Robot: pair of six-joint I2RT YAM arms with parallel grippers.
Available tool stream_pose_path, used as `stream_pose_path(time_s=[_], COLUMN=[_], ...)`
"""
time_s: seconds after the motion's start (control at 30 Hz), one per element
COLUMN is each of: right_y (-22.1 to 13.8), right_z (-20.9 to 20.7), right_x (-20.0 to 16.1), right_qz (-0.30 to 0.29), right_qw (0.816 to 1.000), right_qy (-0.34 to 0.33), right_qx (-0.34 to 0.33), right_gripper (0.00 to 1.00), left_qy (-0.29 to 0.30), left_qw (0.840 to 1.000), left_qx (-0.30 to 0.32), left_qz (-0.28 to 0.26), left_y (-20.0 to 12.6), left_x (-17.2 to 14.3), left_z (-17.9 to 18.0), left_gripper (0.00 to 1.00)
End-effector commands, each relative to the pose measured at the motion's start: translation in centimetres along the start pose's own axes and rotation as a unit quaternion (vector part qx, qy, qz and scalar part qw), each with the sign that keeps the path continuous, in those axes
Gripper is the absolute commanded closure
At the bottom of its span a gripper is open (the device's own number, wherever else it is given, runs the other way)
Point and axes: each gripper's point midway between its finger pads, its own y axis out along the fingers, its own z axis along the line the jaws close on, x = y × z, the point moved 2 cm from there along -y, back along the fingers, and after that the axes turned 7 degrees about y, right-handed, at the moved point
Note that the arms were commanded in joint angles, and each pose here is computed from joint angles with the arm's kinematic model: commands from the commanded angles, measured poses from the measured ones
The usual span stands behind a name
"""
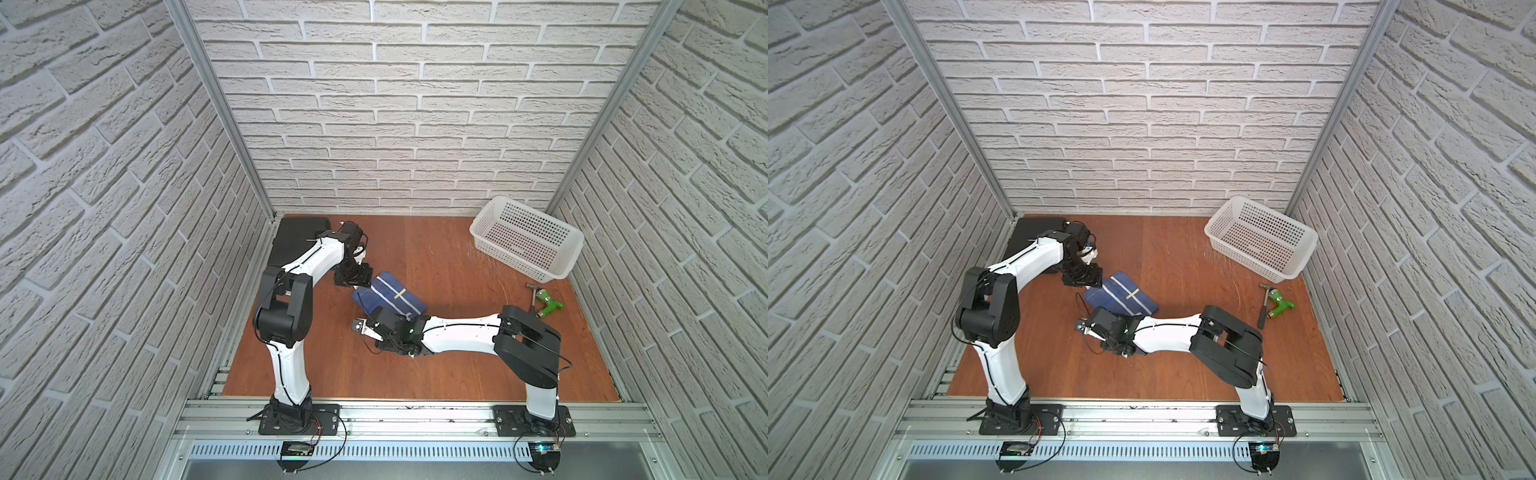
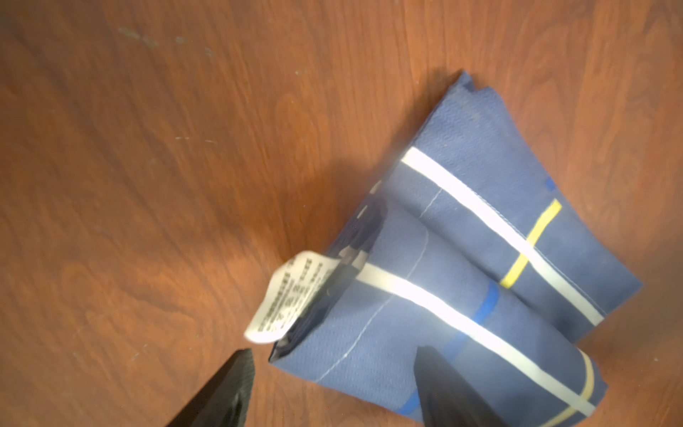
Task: Roll up the pillowcase
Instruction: Roll the pillowcase at the center of the board.
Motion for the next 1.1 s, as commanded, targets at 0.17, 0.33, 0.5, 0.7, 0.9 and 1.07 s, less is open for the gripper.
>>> stream_pose_path(time_s=[0.17,0.33,0.5,0.7,0.9,1.07], right_y=[0.9,-0.3,-3.6,-5.5,-5.5,-5.0], right_z=[-0.6,-0.8,-1.4,-2.0,-3.7,-5.5], right_x=[-0.5,0.3,2.2,2.7,2.3,0.8], right_qz=[0.046,0.032,-0.023,-0.067,-0.095,-0.12], right_qw=[0.997,0.999,0.979,0.909,0.833,0.783], right_qy=[-0.027,0.016,0.176,0.338,0.442,0.505], right_qx=[-0.051,-0.018,0.105,0.234,0.318,0.342], right_gripper=[0.66,0.86,0.92,0.93,0.93,0.93], left_qy=[-0.007,-0.006,-0.003,-0.001,0.003,0.007], left_qw=[1.0,1.0,1.0,0.999,0.999,0.999], left_qx=[0.005,0.004,0.01,0.017,0.01,-0.002], left_qz=[0.001,-0.002,-0.015,-0.037,-0.048,-0.054], left_y=[-1.3,-1.9,-3.1,-4.8,-5.7,-5.5], left_x=[-1.9,-2.7,-3.2,-3.2,-2.9,-2.7], left_z=[0.8,0.6,0.6,0.5,0.1,-0.4], left_gripper=[0.26,0.26,0.26,0.27,0.26,0.26])
